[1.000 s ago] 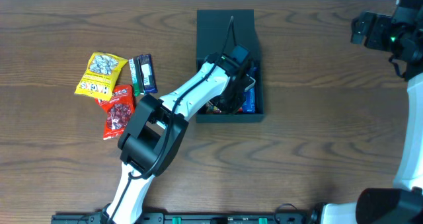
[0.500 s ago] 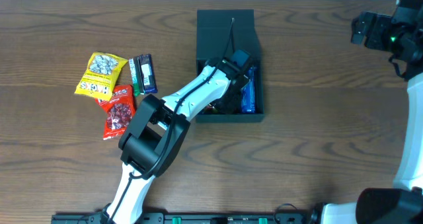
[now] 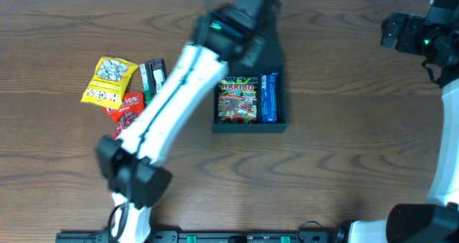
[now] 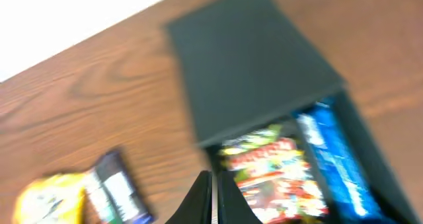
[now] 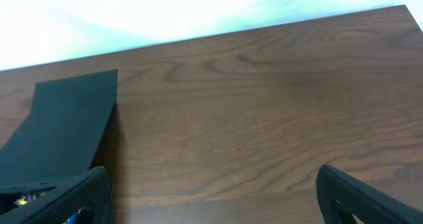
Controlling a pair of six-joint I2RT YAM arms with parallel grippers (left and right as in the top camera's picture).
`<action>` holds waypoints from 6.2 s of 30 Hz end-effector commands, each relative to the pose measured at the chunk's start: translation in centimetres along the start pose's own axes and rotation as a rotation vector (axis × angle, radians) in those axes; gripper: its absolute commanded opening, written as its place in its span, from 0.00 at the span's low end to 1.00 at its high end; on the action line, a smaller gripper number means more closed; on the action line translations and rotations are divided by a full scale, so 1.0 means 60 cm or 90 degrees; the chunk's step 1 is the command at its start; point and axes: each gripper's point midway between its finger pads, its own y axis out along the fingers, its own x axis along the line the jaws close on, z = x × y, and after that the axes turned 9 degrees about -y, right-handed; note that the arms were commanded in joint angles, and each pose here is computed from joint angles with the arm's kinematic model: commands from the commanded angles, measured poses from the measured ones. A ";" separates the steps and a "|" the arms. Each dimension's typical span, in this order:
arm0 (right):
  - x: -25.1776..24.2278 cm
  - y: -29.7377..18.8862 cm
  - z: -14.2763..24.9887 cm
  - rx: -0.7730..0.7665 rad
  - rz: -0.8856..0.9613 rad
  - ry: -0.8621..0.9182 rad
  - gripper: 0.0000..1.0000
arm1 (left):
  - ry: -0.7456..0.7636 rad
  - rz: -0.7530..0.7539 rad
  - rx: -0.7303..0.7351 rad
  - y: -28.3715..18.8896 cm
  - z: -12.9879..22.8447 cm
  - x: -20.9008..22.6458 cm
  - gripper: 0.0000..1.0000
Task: Pack container
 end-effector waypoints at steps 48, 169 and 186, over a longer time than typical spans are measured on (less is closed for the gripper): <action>0.001 0.003 0.028 0.040 -0.007 0.010 0.99 | -0.435 -0.117 0.171 0.341 0.273 0.296 0.45; -0.045 -0.006 0.042 0.051 0.022 0.038 0.99 | -0.378 -0.189 0.373 0.280 0.270 0.322 0.57; -0.044 -0.006 0.046 0.057 0.021 0.053 0.99 | -0.390 -0.115 0.383 0.334 0.319 0.320 0.66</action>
